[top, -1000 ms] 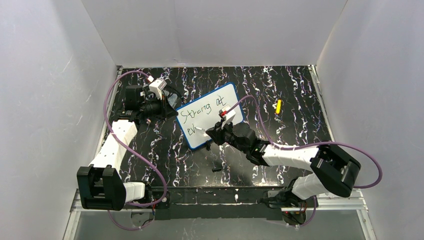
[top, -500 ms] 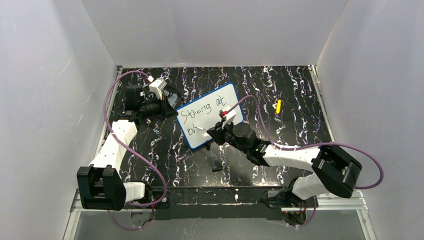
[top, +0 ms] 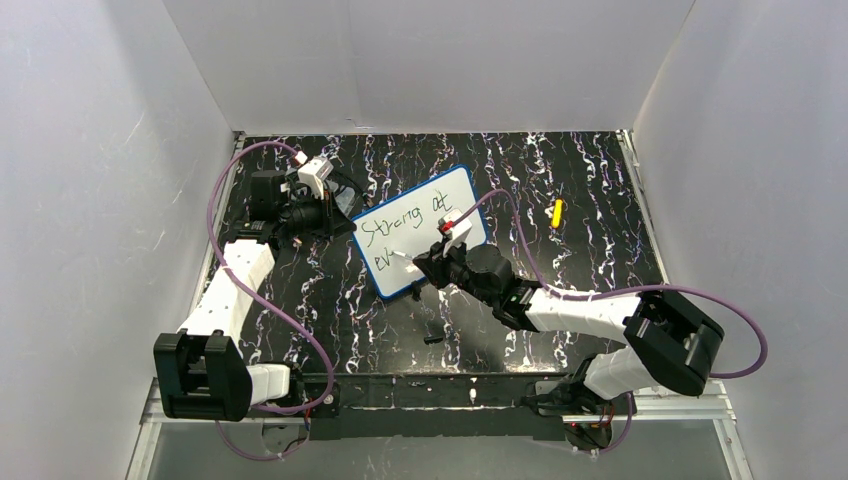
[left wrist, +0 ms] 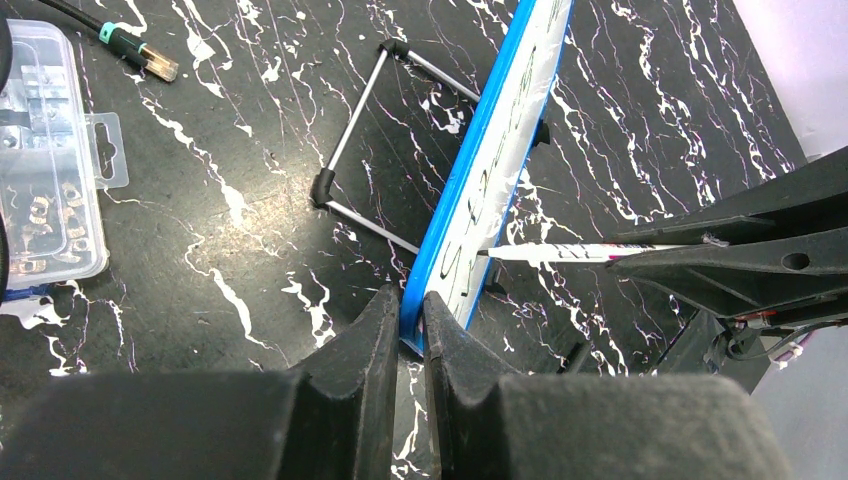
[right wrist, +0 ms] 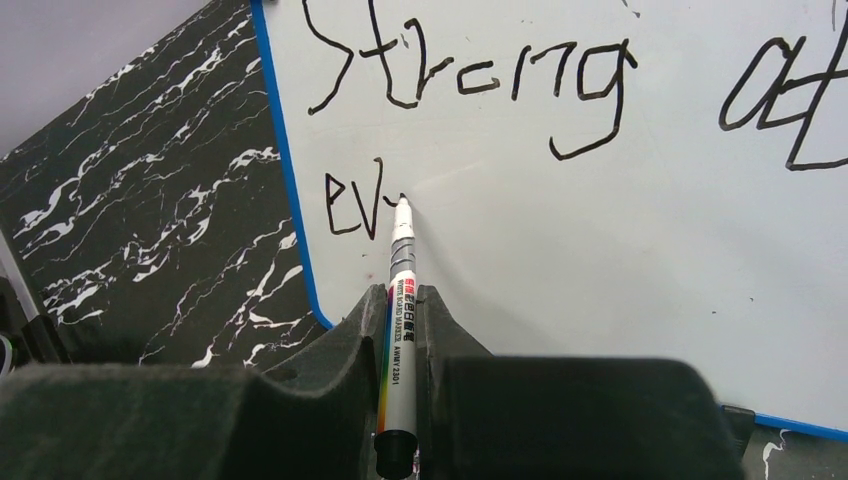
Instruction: Write a sentence on the whiteboard
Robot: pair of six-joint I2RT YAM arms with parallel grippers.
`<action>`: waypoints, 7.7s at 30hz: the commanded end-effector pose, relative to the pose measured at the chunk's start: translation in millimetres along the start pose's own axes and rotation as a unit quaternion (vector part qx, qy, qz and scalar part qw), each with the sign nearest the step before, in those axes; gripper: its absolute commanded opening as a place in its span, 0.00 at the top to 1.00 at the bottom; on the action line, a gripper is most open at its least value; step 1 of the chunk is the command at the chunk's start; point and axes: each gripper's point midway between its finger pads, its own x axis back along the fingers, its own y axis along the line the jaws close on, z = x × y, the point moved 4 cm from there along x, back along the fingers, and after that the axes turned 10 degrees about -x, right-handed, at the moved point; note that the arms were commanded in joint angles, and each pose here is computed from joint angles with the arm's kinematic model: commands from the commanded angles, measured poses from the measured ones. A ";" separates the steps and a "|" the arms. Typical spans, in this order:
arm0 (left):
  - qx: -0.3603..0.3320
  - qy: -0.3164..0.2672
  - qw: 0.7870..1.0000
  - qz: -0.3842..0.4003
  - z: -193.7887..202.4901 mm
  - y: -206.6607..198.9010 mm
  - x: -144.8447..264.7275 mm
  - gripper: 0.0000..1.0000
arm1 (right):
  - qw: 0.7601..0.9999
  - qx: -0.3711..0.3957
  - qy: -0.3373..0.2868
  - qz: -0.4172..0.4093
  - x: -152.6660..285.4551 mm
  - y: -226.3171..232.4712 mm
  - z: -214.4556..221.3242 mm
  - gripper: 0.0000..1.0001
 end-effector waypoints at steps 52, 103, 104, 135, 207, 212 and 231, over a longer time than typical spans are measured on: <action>-0.015 -0.011 1.000 0.004 -5.3 -8.4 8.4 1.00 | 0.998 0.002 -0.052 -0.022 2.5 13.1 -33.6 0.99; -0.015 -0.011 1.000 0.004 -5.1 -8.5 8.9 1.00 | 0.999 -0.019 -0.029 0.024 7.4 -7.6 -7.4 0.99; -0.014 -0.011 1.000 0.004 -4.8 -8.4 8.8 1.00 | 0.999 -0.020 -0.037 0.023 6.7 -7.0 -10.8 0.99; -0.015 -0.012 1.000 0.005 -5.4 -8.9 9.0 1.00 | 0.997 -0.028 -0.073 0.002 21.4 0.6 -28.7 0.99; -0.015 -0.011 1.000 0.005 -5.3 -8.4 8.4 1.00 | 0.997 -0.007 -0.046 0.059 17.3 -27.3 5.0 0.99; -0.015 -0.011 1.000 0.005 -5.1 -8.6 8.6 1.00 | 0.998 -0.017 -0.025 0.056 18.9 -28.4 17.4 0.99; -0.015 -0.012 1.000 0.007 -5.7 -9.3 8.6 1.00 | 0.998 -0.040 0.028 0.037 20.8 -19.7 51.1 0.99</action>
